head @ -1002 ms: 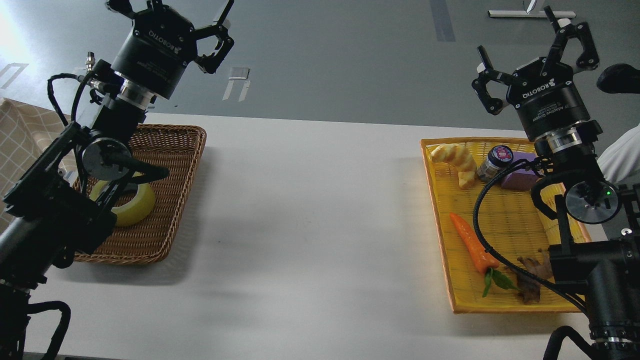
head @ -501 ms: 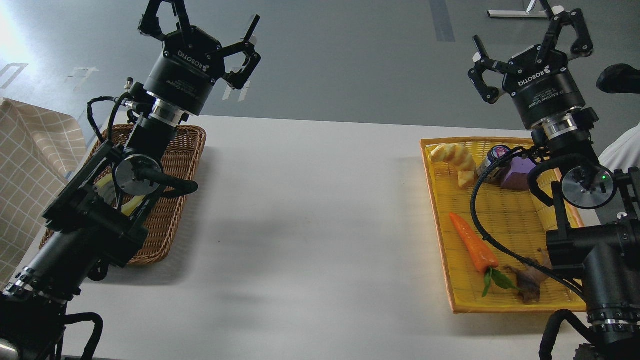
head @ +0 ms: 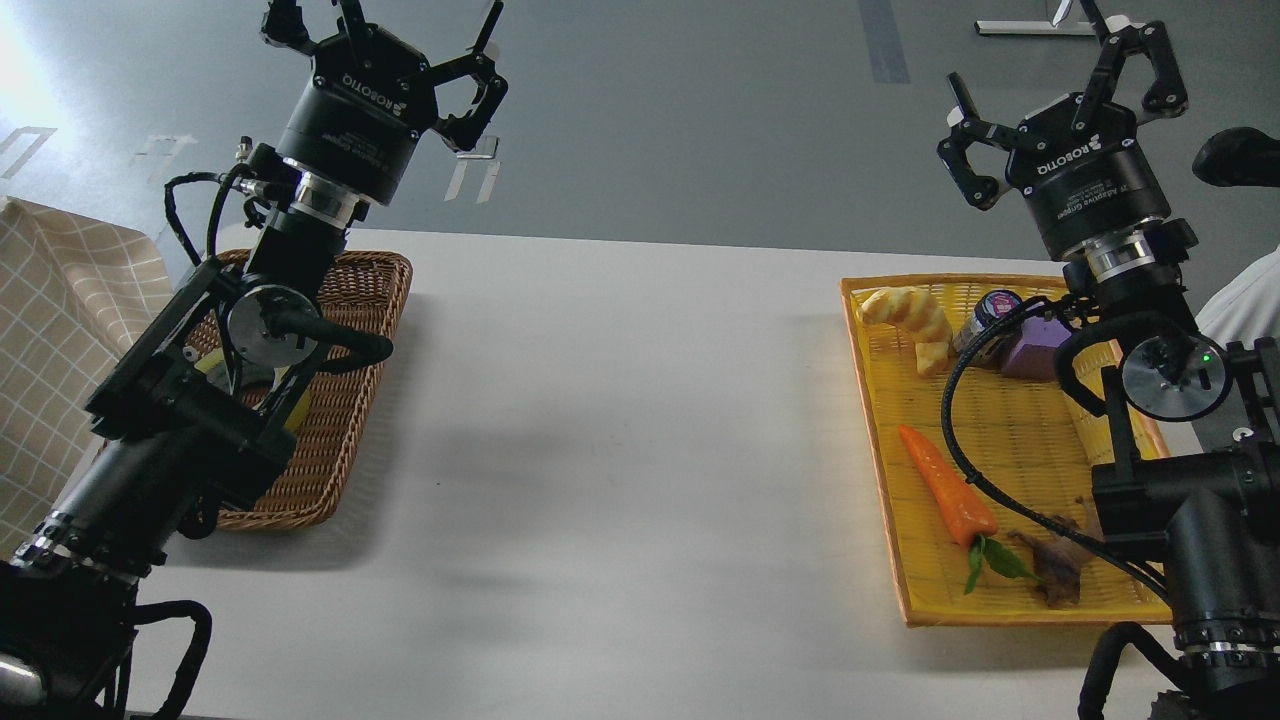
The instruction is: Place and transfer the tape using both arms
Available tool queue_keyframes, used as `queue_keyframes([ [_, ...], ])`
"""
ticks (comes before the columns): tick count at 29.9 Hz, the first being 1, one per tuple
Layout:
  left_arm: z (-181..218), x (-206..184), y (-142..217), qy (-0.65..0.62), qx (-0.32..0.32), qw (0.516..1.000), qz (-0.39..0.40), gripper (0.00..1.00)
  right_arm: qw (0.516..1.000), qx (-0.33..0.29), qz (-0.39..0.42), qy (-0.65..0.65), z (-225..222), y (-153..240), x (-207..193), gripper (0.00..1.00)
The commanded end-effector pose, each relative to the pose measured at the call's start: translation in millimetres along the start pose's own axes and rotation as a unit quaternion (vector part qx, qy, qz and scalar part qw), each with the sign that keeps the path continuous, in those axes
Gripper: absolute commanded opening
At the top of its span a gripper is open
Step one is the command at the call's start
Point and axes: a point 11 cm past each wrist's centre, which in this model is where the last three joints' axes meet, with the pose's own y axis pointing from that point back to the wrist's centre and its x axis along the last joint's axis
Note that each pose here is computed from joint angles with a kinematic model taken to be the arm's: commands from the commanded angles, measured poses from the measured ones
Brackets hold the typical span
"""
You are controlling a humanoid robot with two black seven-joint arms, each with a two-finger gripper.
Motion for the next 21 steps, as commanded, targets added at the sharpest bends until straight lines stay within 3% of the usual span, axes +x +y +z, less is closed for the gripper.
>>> queue_keyframes([
  [1,-4.4,0.9,1.1,0.003,0.005,1.000,0.002,0.98,1.000,0.001,-0.001,0.000,-0.5,-0.3,-0.7,1.00],
  [21,-23.1,-8.3,1.0,0.013,0.022,1.000,-0.008,0.98,1.000,0.006,-0.004,0.001,-3.6,-0.7,-2.8,1.00],
])
